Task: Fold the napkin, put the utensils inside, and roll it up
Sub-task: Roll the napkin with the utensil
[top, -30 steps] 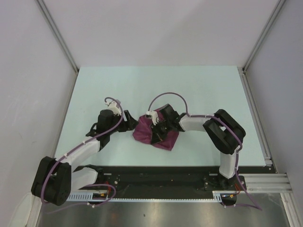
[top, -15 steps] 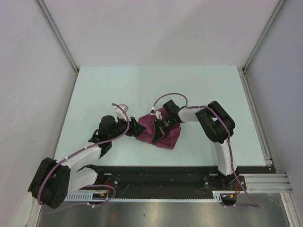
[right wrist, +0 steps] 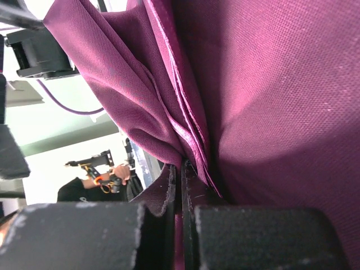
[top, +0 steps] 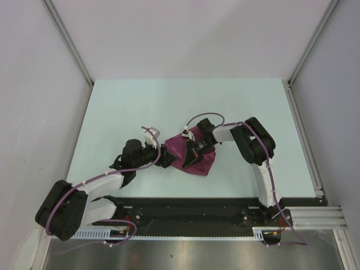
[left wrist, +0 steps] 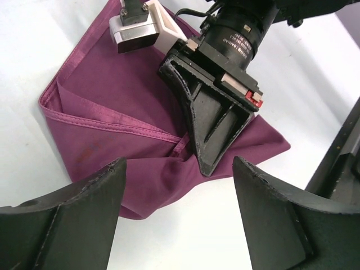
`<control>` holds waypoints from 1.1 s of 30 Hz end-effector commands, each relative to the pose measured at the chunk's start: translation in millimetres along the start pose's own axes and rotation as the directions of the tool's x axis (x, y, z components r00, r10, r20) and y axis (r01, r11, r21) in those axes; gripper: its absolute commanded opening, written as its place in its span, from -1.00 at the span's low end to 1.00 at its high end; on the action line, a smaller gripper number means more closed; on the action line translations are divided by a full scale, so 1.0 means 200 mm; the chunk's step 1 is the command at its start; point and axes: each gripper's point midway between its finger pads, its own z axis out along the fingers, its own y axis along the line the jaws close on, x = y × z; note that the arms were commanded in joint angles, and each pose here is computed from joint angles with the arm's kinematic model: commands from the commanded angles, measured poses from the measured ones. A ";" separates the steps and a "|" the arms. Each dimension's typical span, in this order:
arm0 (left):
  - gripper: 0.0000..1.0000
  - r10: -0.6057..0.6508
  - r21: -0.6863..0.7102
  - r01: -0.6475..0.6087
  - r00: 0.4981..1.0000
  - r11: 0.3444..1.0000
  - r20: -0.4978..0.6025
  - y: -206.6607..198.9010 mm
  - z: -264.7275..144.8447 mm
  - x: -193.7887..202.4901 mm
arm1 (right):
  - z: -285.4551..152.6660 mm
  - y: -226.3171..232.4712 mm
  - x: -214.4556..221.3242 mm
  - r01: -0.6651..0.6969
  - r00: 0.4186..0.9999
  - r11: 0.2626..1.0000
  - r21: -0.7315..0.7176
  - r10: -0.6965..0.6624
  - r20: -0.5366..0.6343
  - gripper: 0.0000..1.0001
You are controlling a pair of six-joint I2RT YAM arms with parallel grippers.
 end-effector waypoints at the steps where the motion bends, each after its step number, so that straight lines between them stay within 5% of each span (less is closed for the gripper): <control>1: 0.61 0.073 0.013 -0.074 0.997 0.997 0.019 0.01 0.02 -0.01 | 0.00 -0.16 0.00 -0.052 0.999 0.994 0.101 0.051 0.013 -1.00; 33: 0.51 0.072 -0.156 -0.114 0.966 0.981 -0.250 0.17 0.14 0.21 | -0.04 -0.27 -0.06 -0.153 0.987 0.982 0.108 0.146 0.070 -1.00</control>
